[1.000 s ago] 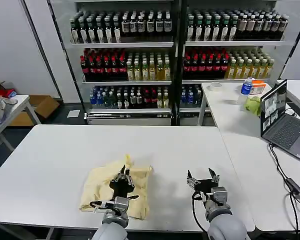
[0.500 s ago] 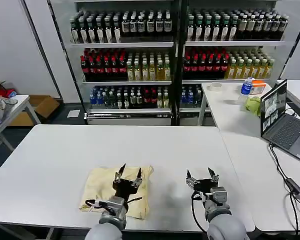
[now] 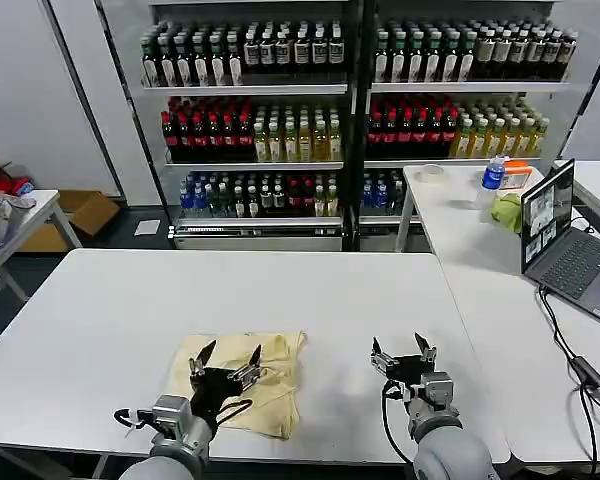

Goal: Fold and organize the clothes.

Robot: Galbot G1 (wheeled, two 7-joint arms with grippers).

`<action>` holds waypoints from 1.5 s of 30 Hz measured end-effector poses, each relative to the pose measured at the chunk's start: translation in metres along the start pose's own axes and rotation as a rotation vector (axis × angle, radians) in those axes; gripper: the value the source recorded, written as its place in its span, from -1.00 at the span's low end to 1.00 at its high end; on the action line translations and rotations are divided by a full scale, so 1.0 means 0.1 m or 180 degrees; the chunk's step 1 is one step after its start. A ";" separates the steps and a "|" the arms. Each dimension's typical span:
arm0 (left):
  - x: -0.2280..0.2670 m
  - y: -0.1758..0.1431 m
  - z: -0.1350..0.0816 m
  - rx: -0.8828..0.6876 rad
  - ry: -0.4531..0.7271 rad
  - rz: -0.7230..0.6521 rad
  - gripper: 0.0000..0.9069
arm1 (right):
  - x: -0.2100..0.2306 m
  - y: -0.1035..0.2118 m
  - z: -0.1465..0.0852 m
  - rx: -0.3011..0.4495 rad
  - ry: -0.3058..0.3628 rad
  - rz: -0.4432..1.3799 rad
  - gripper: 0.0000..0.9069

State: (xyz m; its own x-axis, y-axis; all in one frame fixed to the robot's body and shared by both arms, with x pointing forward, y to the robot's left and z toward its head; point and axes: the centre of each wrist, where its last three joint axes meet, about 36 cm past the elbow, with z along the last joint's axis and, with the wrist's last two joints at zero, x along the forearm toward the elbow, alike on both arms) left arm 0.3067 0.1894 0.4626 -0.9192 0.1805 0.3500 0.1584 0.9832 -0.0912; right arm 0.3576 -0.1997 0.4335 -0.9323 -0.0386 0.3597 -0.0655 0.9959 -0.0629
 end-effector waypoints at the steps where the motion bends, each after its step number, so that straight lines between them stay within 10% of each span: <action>1: 0.01 0.01 0.01 0.0048 0.0042 0.0018 1.00 | 0.00 -0.01 0.00 0.0001 -0.0002 0.0000 1.00; 24: -0.23 0.26 0.21 0.0539 0.0505 0.0033 1.00 | 0.06 -0.07 -0.01 0.0020 -0.0029 0.0005 1.00; 30: -0.23 0.27 0.22 0.0597 0.0514 0.0050 -0.56 | 0.06 -0.07 -0.02 0.0016 -0.0037 0.0003 1.00; 45: -0.25 0.27 0.23 0.0714 0.0450 0.0104 -0.84 | 0.08 -0.08 -0.02 0.0020 -0.0031 0.0008 1.00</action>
State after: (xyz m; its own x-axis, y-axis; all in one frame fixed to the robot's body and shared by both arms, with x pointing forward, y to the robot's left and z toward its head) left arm 0.3255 0.2106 0.4295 -0.8529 0.2298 0.4688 0.0887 0.9487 -0.3035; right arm 0.3510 -0.2076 0.4388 -0.9359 -0.0369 0.3505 -0.0653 0.9954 -0.0696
